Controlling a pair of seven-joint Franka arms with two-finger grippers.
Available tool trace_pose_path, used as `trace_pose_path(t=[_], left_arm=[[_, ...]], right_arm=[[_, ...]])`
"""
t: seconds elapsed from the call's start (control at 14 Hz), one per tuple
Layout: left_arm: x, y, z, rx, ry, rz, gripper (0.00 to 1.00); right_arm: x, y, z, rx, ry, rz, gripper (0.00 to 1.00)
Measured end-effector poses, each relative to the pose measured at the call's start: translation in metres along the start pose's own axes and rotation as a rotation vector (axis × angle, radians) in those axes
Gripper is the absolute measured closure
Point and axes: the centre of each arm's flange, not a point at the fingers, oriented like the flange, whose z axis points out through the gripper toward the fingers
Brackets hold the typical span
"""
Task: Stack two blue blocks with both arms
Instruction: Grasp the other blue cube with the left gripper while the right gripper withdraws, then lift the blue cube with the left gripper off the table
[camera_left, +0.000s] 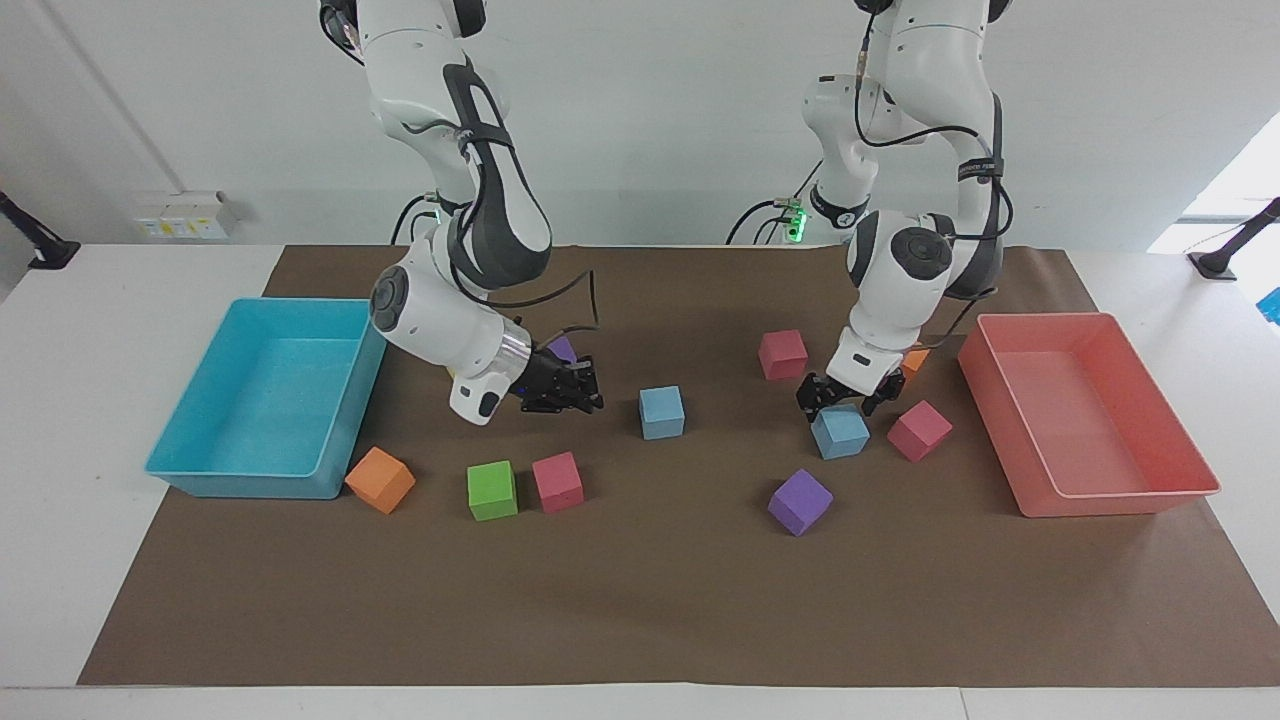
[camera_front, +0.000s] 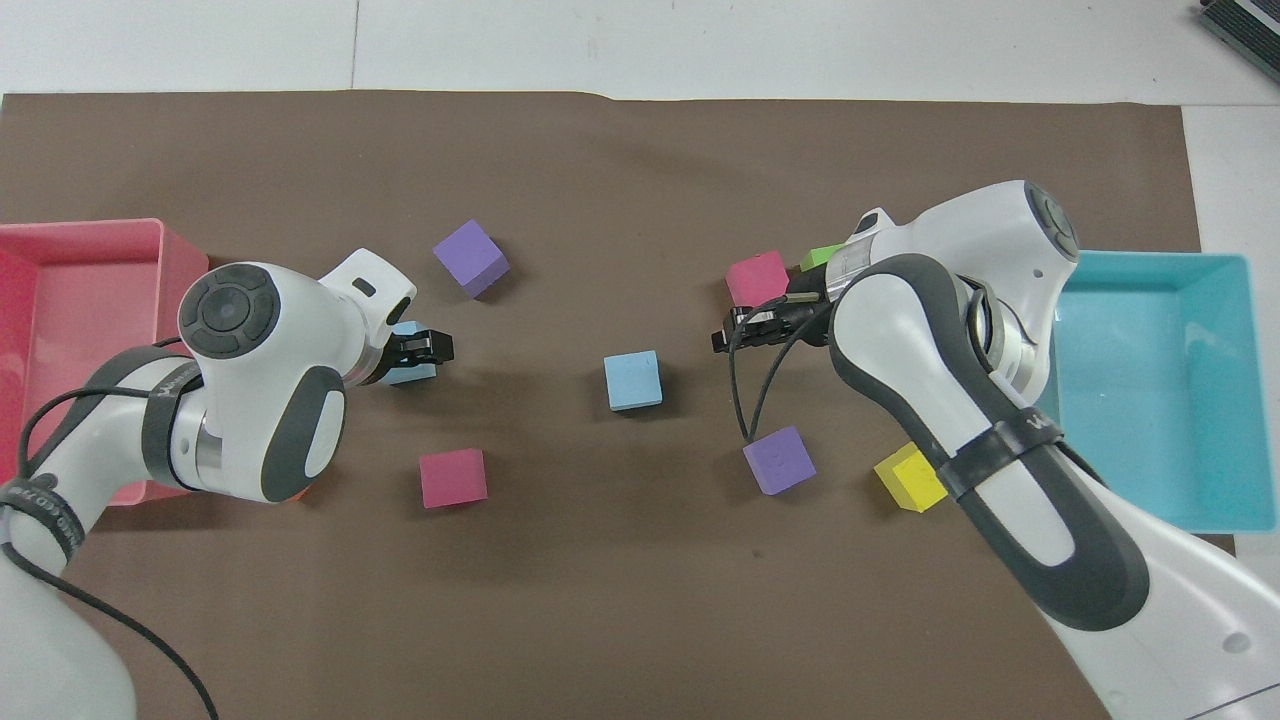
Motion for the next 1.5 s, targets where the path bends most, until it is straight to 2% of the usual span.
trace_pose_path(t=[0.07,0.43,0.64,0.79,0.93,1.0,1.29,1.5], left_arm=[[-0.001,-0.001,0.006,0.001,-0.001,-0.001,0.0],[-0.002,-0.002,0.023,0.0,0.005,-0.004,0.0],[-0.001,-0.002,0.023,-0.002,0.012,-0.004,0.0],[0.0,-0.002,0.023,-0.003,0.014,-0.005,0.04],[0.0,-0.002,0.022,-0.003,0.016,-0.006,0.3],[0.001,-0.002,0.021,-0.003,0.018,-0.007,0.39],[0.003,-0.003,0.019,-0.004,0.025,-0.007,0.41],[0.01,0.0,0.002,-0.009,0.037,-0.006,0.41]], right_arm=[[-0.001,0.003,0.008,0.016,0.0,0.019,0.99],[-0.002,0.026,0.039,0.047,-0.017,0.049,0.99],[-0.007,0.037,0.056,0.103,-0.021,0.049,0.99],[-0.01,0.043,0.063,0.152,-0.014,0.09,0.99],[-0.015,0.049,0.07,0.189,0.006,0.131,0.99],[-0.016,0.052,0.073,0.2,0.016,0.152,0.99],[-0.022,0.061,0.079,0.254,0.042,0.23,0.99],[-0.025,0.063,0.081,0.268,0.046,0.251,0.99]])
